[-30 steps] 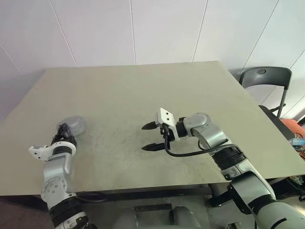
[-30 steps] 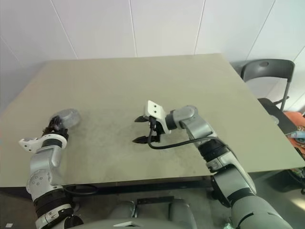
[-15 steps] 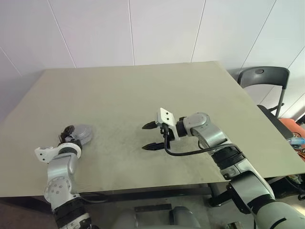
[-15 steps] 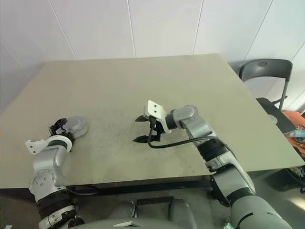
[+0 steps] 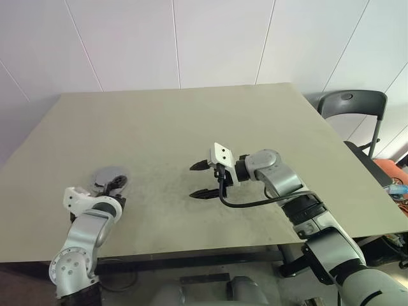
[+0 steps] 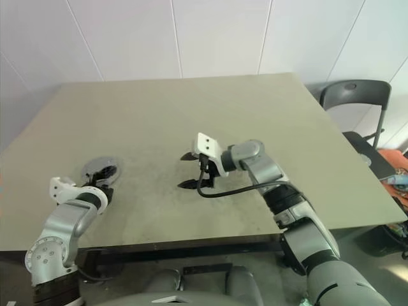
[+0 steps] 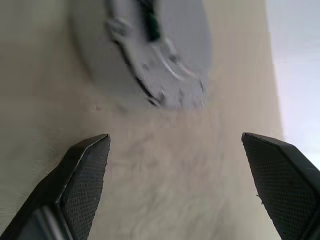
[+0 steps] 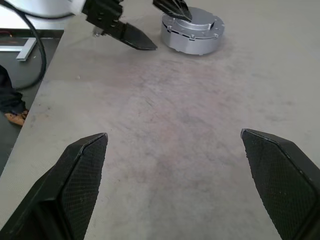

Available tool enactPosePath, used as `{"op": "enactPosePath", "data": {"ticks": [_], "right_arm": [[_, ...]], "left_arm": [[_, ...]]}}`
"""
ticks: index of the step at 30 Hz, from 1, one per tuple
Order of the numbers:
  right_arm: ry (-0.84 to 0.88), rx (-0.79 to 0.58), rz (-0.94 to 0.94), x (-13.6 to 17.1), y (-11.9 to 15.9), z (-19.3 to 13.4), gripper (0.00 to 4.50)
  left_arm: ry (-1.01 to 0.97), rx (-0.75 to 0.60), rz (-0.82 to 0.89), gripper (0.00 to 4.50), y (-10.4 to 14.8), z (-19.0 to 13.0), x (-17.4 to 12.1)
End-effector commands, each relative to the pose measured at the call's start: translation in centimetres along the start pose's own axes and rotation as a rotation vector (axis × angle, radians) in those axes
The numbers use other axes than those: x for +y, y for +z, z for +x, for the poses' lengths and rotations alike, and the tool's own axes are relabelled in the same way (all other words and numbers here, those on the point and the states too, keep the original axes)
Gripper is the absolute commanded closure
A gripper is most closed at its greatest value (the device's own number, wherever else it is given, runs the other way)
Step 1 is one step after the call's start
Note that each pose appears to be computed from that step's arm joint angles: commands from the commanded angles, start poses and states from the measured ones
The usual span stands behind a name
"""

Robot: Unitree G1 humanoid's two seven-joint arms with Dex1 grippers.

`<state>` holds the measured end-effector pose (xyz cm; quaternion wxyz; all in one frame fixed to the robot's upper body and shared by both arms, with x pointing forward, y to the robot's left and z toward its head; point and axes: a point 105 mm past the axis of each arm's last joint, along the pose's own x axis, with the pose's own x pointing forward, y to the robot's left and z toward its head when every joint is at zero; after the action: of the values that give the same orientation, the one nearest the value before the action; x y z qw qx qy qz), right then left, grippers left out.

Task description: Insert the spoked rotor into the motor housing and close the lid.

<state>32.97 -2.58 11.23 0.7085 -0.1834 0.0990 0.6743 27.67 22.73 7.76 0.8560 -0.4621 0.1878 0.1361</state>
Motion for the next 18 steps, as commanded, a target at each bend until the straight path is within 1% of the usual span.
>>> {"op": "enactPosePath", "data": {"ticks": [1, 2, 3, 5, 6, 7, 8, 10, 11, 12, 13, 15, 16, 18], "right_arm": [[-0.064, -0.037, -0.039, -1.2, 0.7, -1.2, 0.00], [-0.079, -0.043, -0.037, -1.4, 0.6, -1.3, 0.00], [-0.115, -0.049, -0.040, -1.8, 0.4, -1.7, 0.00], [-0.185, -0.073, -0.020, -2.6, -0.2, -2.5, 0.00], [-0.206, -0.082, -0.010, -2.8, -0.4, -2.8, 0.00], [-0.210, -0.088, 0.016, -2.9, -0.8, -3.0, 0.00], [-0.217, -0.083, 0.039, -2.9, -1.4, -3.3, 0.00], [-0.248, -0.060, 0.065, -3.0, -2.7, -3.9, 0.00], [-0.258, -0.054, 0.067, -3.0, -3.1, -4.0, 0.00], [-0.269, -0.055, 0.084, -3.0, -3.5, -4.3, 0.00], [-0.284, -0.054, 0.097, -2.9, -4.0, -4.7, 0.00], [-0.271, -0.052, 0.123, -2.4, -5.0, -5.5, 0.00], [-0.272, -0.043, 0.120, -2.2, -5.4, -5.9, 0.00], [-0.270, -0.019, 0.109, -1.9, -6.1, -6.5, 0.00]], "left_arm": [[-0.222, 0.036, 0.363, 0.02, -0.7, -0.7, -3.0], [-0.269, 0.064, 0.445, 0.02, -1.1, -0.8, -3.4], [-0.307, 0.080, 0.588, 0.02, -1.5, -0.9, -3.6], [-0.356, -0.010, 0.915, 0.02, -0.6, -0.5, -3.6], [-0.375, -0.042, 1.028, 0.02, -0.4, -0.4, -3.5], [-0.398, -0.104, 1.144, 0.02, 0.0, -0.3, -3.6], [-0.454, -0.116, 1.216, 0.02, -0.2, -0.2, -3.4], [-0.537, -0.138, 1.300, 0.02, -0.1, -0.4, -3.2], [-0.558, -0.150, 1.315, 0.02, 0.0, -0.4, -3.1], [-0.574, -0.220, 1.331, 0.02, 0.7, -0.4, -3.4], [-0.597, -0.254, 1.346, 0.02, 1.0, -0.4, -3.5], [-0.684, -0.247, 1.399, 0.02, 0.6, -0.8, -3.2], [-0.700, -0.234, 1.430, 0.02, 0.4, -0.8, -2.8], [-0.691, -0.245, 1.451, 0.02, 0.9, -0.3, -2.2]]}}
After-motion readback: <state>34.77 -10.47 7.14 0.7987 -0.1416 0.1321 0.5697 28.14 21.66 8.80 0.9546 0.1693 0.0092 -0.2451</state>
